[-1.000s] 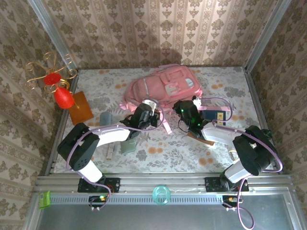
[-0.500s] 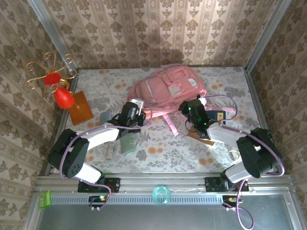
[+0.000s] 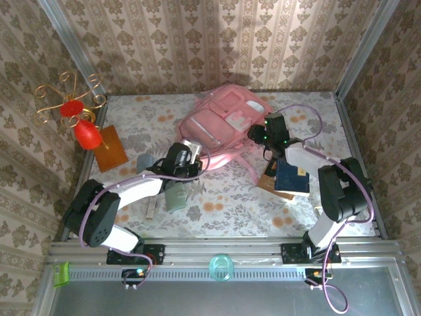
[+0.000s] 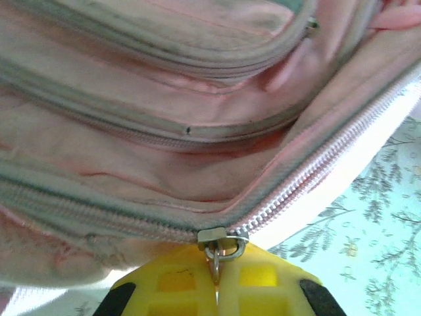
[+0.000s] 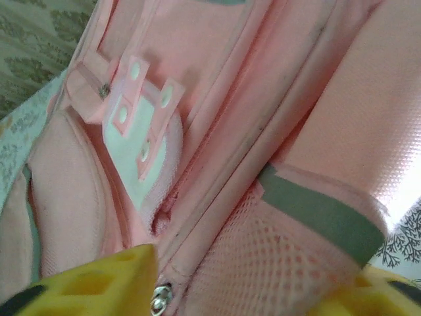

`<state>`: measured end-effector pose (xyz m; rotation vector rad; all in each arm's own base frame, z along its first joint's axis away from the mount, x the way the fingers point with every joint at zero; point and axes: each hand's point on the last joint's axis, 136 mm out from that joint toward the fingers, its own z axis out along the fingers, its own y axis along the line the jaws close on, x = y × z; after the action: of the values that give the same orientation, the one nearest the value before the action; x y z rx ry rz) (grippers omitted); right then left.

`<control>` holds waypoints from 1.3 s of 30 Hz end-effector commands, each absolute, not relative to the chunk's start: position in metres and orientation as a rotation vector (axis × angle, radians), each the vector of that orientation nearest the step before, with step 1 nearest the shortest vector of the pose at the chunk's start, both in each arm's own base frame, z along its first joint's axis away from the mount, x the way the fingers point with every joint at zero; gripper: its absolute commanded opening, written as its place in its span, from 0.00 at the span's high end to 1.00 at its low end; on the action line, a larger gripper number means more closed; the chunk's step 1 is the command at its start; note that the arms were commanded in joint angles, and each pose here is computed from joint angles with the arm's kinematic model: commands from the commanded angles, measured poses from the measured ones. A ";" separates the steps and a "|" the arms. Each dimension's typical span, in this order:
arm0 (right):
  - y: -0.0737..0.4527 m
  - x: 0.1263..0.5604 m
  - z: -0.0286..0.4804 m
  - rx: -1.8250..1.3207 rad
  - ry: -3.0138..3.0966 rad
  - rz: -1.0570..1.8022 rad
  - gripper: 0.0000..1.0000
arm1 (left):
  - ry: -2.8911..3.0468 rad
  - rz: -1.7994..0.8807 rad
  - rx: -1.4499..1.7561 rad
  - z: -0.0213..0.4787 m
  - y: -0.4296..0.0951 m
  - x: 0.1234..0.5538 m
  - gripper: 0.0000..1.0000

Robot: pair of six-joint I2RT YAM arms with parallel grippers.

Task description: Pack the student bag

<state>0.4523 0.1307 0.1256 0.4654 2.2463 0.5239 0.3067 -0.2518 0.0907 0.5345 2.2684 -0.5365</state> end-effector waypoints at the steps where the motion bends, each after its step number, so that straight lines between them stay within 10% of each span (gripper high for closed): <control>1: 0.131 0.429 0.124 0.378 2.342 0.515 0.30 | 2.244 -0.590 0.520 0.111 -0.261 0.304 1.00; 5: 0.149 0.396 0.127 0.385 2.353 0.606 0.12 | 2.240 -0.609 0.514 0.111 -0.266 0.303 1.00; 20: 0.239 0.374 0.095 0.666 2.257 0.985 0.15 | 2.210 -0.657 0.573 0.120 -0.288 0.295 1.00; 24: 0.236 0.391 0.095 0.663 2.224 0.929 0.34 | 2.206 -0.650 0.592 0.120 -0.287 0.292 1.00; 30: 0.180 0.401 0.094 0.662 2.206 0.757 0.99 | 2.275 -0.459 0.595 0.106 -0.252 0.297 1.00; 39: 0.116 0.425 0.102 0.416 2.371 0.687 1.00 | 2.293 -0.380 0.484 0.096 -0.205 0.311 1.00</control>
<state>0.4116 0.1442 0.0979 0.5398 2.3382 0.8051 0.3074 -0.2294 0.1013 0.5158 2.2716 -0.4810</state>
